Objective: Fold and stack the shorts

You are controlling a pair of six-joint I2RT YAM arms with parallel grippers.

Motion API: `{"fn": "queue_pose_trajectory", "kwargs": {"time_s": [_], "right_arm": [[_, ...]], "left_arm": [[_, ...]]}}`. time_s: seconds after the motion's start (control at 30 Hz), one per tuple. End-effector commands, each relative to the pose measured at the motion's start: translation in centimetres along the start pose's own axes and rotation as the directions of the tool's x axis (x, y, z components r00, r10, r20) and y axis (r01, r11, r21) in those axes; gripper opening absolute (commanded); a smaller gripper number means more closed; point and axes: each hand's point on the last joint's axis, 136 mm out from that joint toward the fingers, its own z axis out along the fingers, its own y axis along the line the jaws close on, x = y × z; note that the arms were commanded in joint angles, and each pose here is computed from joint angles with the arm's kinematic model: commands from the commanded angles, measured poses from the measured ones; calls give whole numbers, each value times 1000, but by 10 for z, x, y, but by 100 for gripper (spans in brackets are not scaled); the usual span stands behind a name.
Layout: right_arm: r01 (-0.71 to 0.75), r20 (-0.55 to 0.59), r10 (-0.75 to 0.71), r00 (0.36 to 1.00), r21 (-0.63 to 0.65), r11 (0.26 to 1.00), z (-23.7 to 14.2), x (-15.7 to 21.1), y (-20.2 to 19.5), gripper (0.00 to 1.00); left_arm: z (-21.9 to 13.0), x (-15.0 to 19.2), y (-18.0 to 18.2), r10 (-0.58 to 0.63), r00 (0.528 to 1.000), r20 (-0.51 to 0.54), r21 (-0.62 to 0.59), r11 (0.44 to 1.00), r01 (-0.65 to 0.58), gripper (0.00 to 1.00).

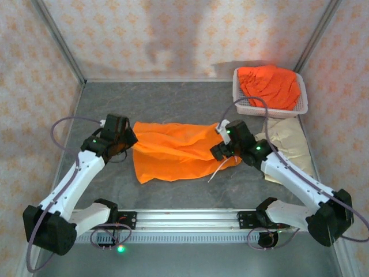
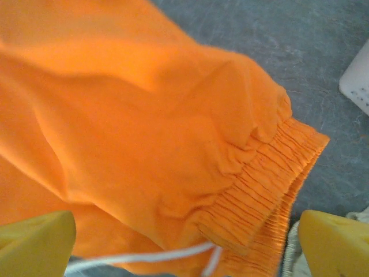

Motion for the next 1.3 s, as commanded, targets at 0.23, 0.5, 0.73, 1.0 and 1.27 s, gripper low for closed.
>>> {"fn": "queue_pose_trajectory", "kwargs": {"time_s": [0.23,0.5,0.73,1.0,1.27], "right_arm": [[538,-307,-500,810,49,841,25,48,-11,83],[632,-401,-562,724,59,773,57,63,-17,85],[666,-435,-557,707,145,732,78,54,-28,62],[623,-394,-512,764,244,743,73,25,-40,0],[412,-38,-433,901,392,822,-4,-95,-55,0]], "left_arm": [[22,-8,1,59,996,-68,-41,997,-62,0],[32,-3,2,48,996,-81,-31,998,-51,0],[34,-2,4,49,995,-82,-31,998,-52,0],[24,-24,1,30,999,-28,-12,999,-30,0],[-35,-117,-41,7,993,122,79,997,-16,0]]}}
